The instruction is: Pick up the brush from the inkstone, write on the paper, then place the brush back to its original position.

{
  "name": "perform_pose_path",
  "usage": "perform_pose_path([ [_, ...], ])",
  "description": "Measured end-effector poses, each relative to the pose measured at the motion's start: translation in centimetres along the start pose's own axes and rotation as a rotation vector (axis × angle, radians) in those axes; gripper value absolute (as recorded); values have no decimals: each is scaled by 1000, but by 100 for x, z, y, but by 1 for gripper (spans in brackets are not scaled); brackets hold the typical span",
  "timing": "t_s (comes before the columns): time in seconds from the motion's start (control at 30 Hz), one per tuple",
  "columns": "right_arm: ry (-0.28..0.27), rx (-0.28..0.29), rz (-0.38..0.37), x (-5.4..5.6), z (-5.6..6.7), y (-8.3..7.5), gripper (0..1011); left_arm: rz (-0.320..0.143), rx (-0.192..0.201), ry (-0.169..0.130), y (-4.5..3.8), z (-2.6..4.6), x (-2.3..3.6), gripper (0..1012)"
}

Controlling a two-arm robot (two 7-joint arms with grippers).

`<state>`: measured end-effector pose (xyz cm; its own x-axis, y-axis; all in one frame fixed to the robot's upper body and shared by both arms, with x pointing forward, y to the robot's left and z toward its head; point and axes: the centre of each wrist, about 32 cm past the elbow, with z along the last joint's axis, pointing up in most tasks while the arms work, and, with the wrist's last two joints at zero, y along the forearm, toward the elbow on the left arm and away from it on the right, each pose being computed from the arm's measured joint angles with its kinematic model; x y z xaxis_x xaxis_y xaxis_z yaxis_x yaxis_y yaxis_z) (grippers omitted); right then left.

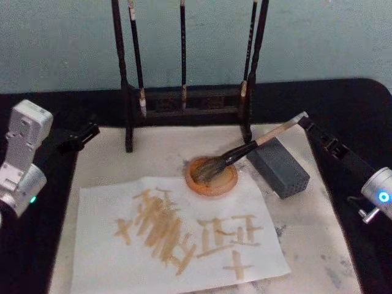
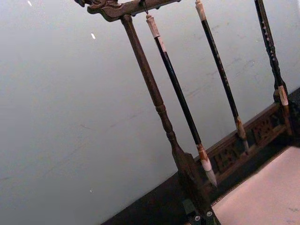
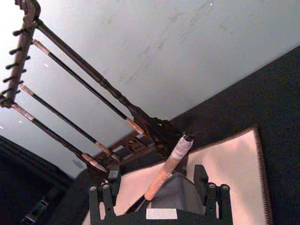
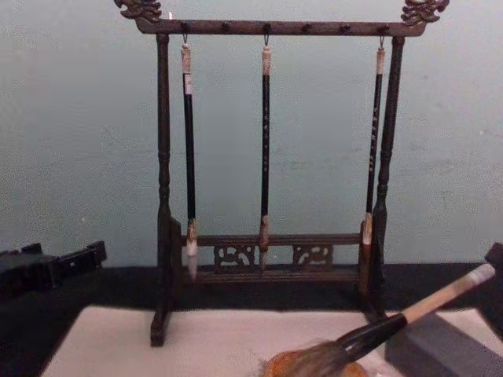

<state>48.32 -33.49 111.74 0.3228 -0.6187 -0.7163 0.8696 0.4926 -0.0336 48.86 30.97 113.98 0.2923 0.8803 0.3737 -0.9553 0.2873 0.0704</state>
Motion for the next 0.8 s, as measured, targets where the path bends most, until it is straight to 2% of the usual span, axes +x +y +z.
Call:
perform_pose_path([
  [0.17, 45, 3, 21, 29, -19, 51, 1001, 0, 0, 0, 0, 0, 0, 1002],
  [0.8, 155, 31, 23, 148, -51, 86, 1001, 0, 0, 0, 0, 0, 0, 1002],
])
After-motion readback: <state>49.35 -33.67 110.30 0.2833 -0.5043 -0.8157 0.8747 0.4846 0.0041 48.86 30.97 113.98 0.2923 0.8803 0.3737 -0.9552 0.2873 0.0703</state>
